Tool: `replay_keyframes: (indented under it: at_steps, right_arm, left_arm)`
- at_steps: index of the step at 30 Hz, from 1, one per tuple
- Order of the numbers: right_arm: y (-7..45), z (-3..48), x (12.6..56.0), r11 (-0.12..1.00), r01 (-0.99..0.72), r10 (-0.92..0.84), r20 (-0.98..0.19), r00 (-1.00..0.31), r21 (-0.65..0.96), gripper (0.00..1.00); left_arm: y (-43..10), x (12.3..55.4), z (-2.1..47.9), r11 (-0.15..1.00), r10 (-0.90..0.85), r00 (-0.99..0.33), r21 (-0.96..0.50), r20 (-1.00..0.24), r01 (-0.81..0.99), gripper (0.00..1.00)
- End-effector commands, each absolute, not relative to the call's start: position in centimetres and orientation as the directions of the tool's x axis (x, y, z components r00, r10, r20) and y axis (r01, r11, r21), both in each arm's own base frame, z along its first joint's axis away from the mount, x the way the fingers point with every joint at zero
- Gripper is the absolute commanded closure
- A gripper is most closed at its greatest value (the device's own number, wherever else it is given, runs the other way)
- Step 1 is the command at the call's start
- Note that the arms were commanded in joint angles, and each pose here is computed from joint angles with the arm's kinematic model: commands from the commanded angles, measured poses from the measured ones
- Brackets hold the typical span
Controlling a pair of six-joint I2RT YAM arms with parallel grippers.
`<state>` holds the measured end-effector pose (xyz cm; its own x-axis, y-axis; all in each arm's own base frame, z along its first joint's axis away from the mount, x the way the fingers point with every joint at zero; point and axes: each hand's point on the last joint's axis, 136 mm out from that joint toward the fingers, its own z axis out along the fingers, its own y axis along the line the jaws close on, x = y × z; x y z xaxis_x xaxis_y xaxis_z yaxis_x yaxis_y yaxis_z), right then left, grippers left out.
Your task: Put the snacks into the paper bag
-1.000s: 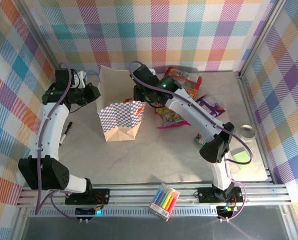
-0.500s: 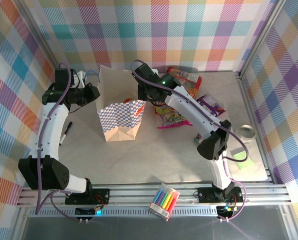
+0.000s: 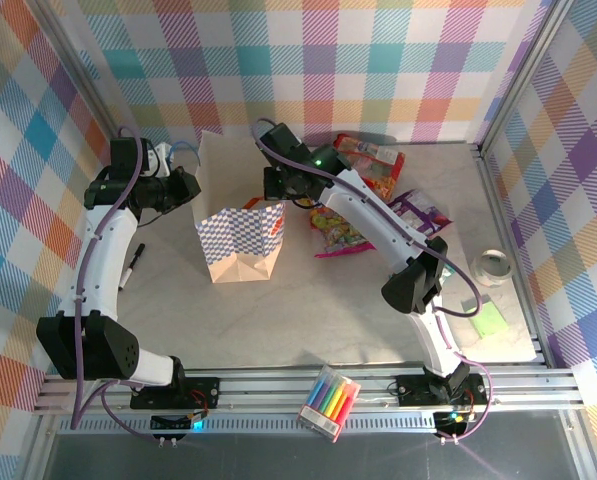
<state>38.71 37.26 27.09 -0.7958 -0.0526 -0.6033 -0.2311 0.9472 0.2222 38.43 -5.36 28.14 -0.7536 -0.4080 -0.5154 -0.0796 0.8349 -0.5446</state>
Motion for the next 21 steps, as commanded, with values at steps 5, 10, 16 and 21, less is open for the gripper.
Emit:
replay_keyframes:
  at_steps: [5,10,16,21]
  right_arm:
    - [41.5,32.1,36.5,0.835,-0.488,-0.179,-0.712,-0.679,0.256,1.0]
    - [43.1,33.5,36.0,0.785,-0.553,-0.192,-0.74,-0.644,0.278,1.0]
    - [44.9,31.7,35.5,0.749,-0.567,-0.207,-0.692,-0.692,0.343,1.0]
    - [44.6,30.5,35.5,0.77,-0.544,-0.216,-0.666,-0.713,0.333,1.0]
  left_arm:
    - [-5.6,37.5,28.5,0.803,-0.436,-0.755,-0.59,-0.49,-0.081,0.85]
    - [-6.0,37.1,27.9,0.788,-0.446,-0.765,-0.609,-0.465,-0.09,0.85]
    - [-5.9,36.4,27.8,0.794,-0.443,-0.768,-0.601,-0.461,-0.097,0.85]
    - [-5.7,36.1,28.1,0.803,-0.438,-0.765,-0.587,-0.471,-0.099,0.85]
